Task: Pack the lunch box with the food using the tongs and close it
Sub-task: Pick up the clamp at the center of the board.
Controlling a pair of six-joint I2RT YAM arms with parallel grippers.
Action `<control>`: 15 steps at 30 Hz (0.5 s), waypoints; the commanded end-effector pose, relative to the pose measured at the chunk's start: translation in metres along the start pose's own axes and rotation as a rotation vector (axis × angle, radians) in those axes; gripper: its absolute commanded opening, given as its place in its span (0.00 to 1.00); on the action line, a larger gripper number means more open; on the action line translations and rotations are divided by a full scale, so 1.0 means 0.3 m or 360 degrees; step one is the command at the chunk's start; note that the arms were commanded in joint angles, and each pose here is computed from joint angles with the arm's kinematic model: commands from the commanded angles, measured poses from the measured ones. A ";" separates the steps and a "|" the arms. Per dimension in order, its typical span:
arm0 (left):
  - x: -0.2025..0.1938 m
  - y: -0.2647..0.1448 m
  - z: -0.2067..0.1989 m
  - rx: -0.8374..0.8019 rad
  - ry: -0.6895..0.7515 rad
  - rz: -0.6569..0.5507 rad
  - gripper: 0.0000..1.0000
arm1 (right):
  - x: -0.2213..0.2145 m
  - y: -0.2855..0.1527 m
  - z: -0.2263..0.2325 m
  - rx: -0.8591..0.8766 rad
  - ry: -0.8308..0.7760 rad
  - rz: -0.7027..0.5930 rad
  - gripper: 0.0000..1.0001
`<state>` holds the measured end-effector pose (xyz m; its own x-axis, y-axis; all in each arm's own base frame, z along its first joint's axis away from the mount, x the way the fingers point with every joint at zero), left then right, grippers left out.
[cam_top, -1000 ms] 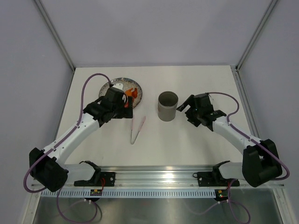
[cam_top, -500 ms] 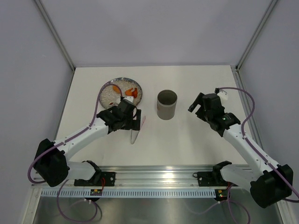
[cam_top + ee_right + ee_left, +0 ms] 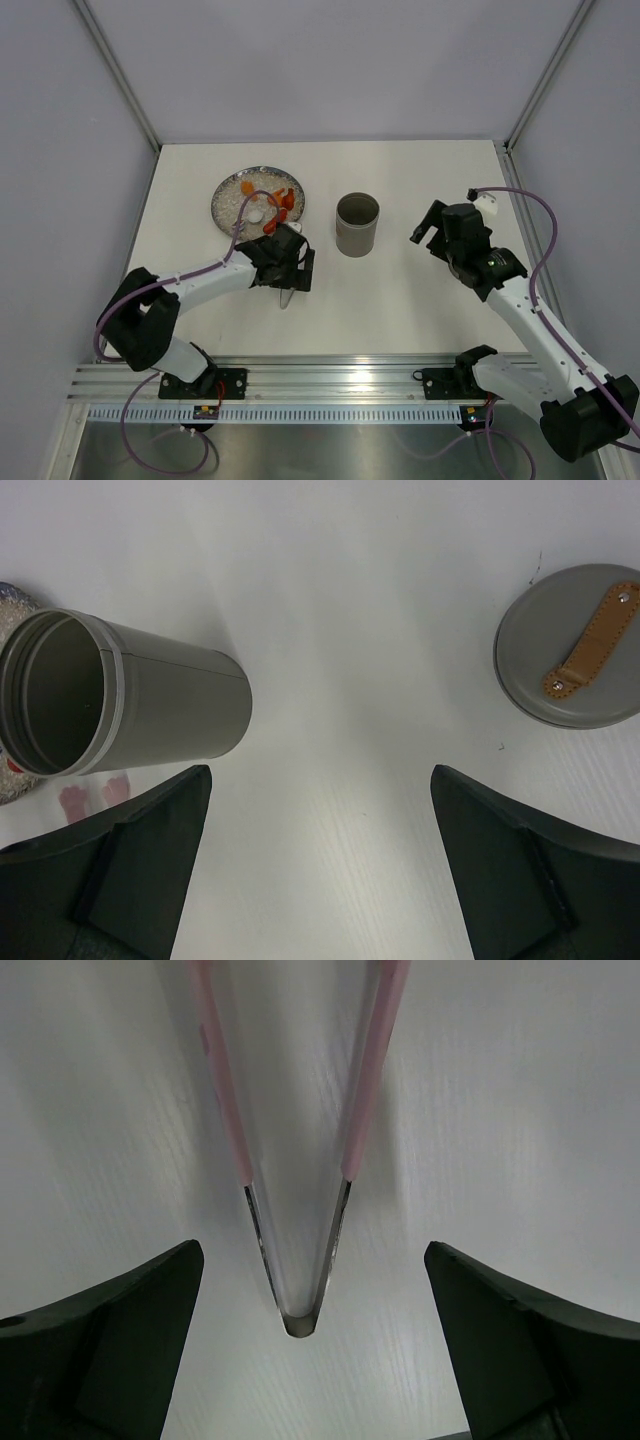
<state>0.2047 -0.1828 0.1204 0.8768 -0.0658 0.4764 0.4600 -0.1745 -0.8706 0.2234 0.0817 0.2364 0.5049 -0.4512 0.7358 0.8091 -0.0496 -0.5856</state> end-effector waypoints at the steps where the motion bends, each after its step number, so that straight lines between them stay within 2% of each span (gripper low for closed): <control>1: 0.037 0.036 -0.029 -0.0010 -0.0017 -0.0051 0.96 | 0.035 -0.028 0.018 0.0043 -0.0024 -0.0044 0.99; 11: 0.008 0.090 -0.029 -0.0004 0.0003 0.0034 0.85 | 0.039 -0.060 -0.005 0.0035 -0.0045 -0.0077 0.99; 14: 0.006 0.101 -0.035 -0.0022 0.0009 0.0034 0.80 | 0.032 -0.052 -0.006 0.0032 -0.0040 -0.0074 1.00; 15: 0.005 0.106 -0.033 -0.0022 0.0012 0.0037 0.75 | 0.030 -0.051 -0.007 0.0033 -0.0038 -0.0070 0.99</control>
<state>0.2093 -0.1880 0.0909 0.9049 -0.0908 0.4158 0.4024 -0.1359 -0.9053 0.2144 0.0775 0.2415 0.5051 -0.4305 0.7480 0.8157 -0.0450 -0.5767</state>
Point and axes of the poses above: each gripper's point midway between its finger pads, its own y axis out along the fingers, its own z axis along the line the jaws close on, x = y × z, the point moved 8 cm from there along -y, back along the fingers, and after that the axes turned 2 degrees about -y, right-handed, at the moved point
